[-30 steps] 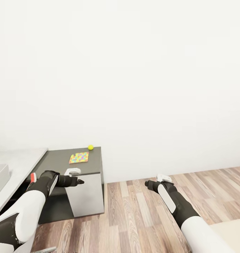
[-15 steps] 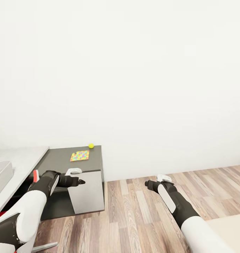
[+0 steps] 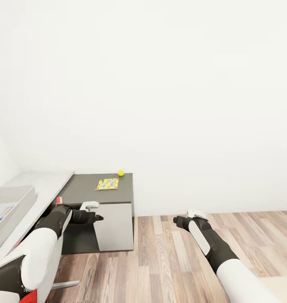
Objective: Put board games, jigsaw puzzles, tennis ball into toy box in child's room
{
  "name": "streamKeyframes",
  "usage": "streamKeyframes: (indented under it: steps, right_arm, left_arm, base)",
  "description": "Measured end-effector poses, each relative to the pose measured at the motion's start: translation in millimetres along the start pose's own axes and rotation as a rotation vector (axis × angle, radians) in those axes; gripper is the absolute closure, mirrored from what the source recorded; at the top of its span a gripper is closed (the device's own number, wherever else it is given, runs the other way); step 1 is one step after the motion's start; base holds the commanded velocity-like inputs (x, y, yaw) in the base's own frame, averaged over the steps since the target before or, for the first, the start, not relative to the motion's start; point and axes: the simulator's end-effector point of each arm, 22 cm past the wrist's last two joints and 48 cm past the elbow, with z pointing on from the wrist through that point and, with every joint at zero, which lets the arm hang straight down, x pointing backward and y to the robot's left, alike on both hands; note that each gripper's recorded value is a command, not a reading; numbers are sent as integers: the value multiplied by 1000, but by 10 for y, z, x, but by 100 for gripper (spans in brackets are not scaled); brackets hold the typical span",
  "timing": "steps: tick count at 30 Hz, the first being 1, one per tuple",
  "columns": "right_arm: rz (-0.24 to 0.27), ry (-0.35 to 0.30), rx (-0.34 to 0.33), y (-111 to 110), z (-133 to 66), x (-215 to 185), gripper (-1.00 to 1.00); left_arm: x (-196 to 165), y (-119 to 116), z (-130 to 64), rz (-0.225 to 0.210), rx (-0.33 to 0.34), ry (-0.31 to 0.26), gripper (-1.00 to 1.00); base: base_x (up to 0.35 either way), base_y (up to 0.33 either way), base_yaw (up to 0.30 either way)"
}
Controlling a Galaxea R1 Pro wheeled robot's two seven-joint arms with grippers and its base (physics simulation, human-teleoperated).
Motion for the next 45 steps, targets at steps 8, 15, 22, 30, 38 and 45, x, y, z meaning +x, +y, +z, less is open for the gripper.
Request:
streamKeyframes:
  steps: [8,15,22,30,38,45]
  right_arm:
    - [0,0,0,-1,0,0,-100]
    - [0,0,1,-5,0,-1,-100]
    - [0,0,1,-6,0,-1,-100]
    - [0,-8,-4,11,-14,-33,-100]
    - [25,-61,-86,194,-30,-158,-100]
    - [23,-136,-253,529,-159,-401,-100]
  left_arm:
    - [-3,-14,4,1,2,-1,-100]
    - [12,-53,24,0,9,1,-100]
    - [-2,-76,23,2,15,-3,-100]
    - [-243,-42,-90,15,19,-75,-100]
    - [-798,59,-616,-11,85,-287,-100]
    - [-883,109,-1148,-53,233,-434,-100]
  base:
    - [0,-82,235]
    - [0,-22,39]
    - [0,-2,4]
    - [0,0,0]
    - [0,0,0]
    - [0,0,0]
